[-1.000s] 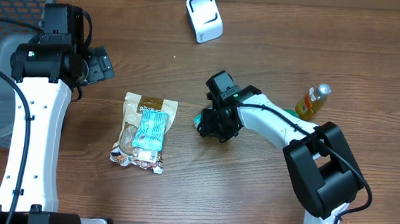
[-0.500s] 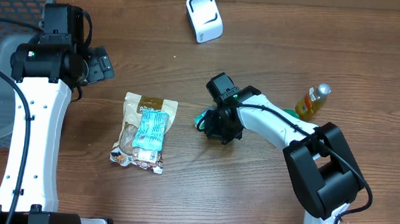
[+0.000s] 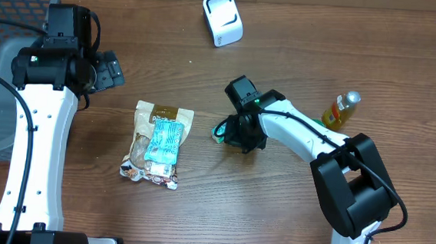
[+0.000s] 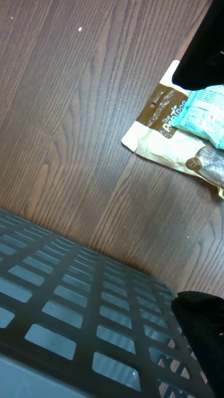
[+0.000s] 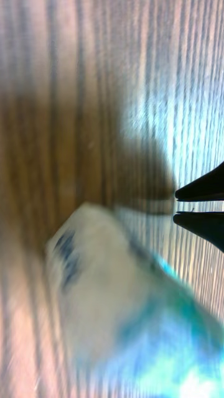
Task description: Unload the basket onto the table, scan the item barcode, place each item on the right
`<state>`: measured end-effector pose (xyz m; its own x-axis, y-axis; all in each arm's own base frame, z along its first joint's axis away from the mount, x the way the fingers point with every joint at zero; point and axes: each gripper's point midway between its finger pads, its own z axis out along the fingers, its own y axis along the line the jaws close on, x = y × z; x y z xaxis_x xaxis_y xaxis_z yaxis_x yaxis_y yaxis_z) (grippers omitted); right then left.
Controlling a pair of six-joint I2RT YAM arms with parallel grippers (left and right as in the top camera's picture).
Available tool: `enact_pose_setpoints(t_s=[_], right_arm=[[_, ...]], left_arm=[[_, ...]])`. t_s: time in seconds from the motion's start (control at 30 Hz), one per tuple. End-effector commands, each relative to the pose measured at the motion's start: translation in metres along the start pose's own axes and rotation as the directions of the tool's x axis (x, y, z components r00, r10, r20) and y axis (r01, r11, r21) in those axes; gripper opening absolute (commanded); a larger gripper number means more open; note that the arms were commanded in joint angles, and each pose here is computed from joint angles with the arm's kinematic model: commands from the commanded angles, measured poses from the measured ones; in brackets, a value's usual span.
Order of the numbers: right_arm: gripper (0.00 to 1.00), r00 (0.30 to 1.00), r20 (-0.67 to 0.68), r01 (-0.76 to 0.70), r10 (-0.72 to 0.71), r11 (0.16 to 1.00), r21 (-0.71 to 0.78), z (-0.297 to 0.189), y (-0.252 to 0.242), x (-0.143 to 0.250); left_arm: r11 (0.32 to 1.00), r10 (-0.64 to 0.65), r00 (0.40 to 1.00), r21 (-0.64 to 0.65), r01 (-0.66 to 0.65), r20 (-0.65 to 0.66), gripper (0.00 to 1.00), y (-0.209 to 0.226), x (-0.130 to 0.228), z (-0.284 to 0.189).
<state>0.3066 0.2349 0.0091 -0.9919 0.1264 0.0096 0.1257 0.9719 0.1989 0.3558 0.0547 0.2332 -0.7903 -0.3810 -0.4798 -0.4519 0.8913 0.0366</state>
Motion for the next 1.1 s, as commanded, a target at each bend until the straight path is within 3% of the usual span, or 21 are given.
enact_pose_setpoints(t_s=[0.0,0.33,0.5,0.57,0.63,0.73,0.9,1.07], right_arm=[[0.04,0.997,0.076,0.005,-0.001,0.999,-0.048,-0.02,0.016,-0.02],[0.05,0.988,0.157,0.028,-0.009,0.993,-0.119,-0.024,0.034,-0.039],[0.23,0.984,0.18,0.034,-0.009,0.99,-0.137,-0.025,0.038,-0.045],[0.35,0.982,0.188,0.037,-0.008,0.988,-0.15,-0.026,0.041,-0.048],[0.4,0.981,0.191,0.039,-0.008,0.986,-0.162,-0.027,0.044,-0.049],[0.39,0.981,0.175,-0.055,0.086,0.983,-0.178,-0.026,0.043,-0.048],[0.27,0.96,0.138,-0.215,0.244,0.957,-0.196,-0.022,0.042,-0.044],[0.25,0.955,0.138,-0.232,0.263,0.951,-0.206,-0.02,0.046,-0.044]], left_arm=[[1.0,0.007,1.0,-0.008,-0.006,0.021,0.99,0.002,-0.005,-0.004],[1.0,0.007,1.0,-0.008,-0.006,0.021,1.0,0.002,-0.005,-0.004],[1.0,0.007,1.0,-0.008,-0.006,0.021,0.99,0.002,-0.005,-0.004],[1.0,0.007,1.0,-0.008,-0.006,0.021,1.0,0.002,-0.005,-0.004],[1.0,0.007,1.0,-0.008,-0.006,0.021,1.0,0.002,-0.005,-0.004],[1.0,0.007,1.0,-0.008,-0.006,0.021,0.99,0.002,-0.005,-0.004],[1.0,0.007,1.0,-0.008,-0.006,0.021,0.99,0.002,-0.005,-0.004],[1.0,0.007,1.0,-0.008,-0.006,0.021,0.99,0.002,-0.005,-0.004]])
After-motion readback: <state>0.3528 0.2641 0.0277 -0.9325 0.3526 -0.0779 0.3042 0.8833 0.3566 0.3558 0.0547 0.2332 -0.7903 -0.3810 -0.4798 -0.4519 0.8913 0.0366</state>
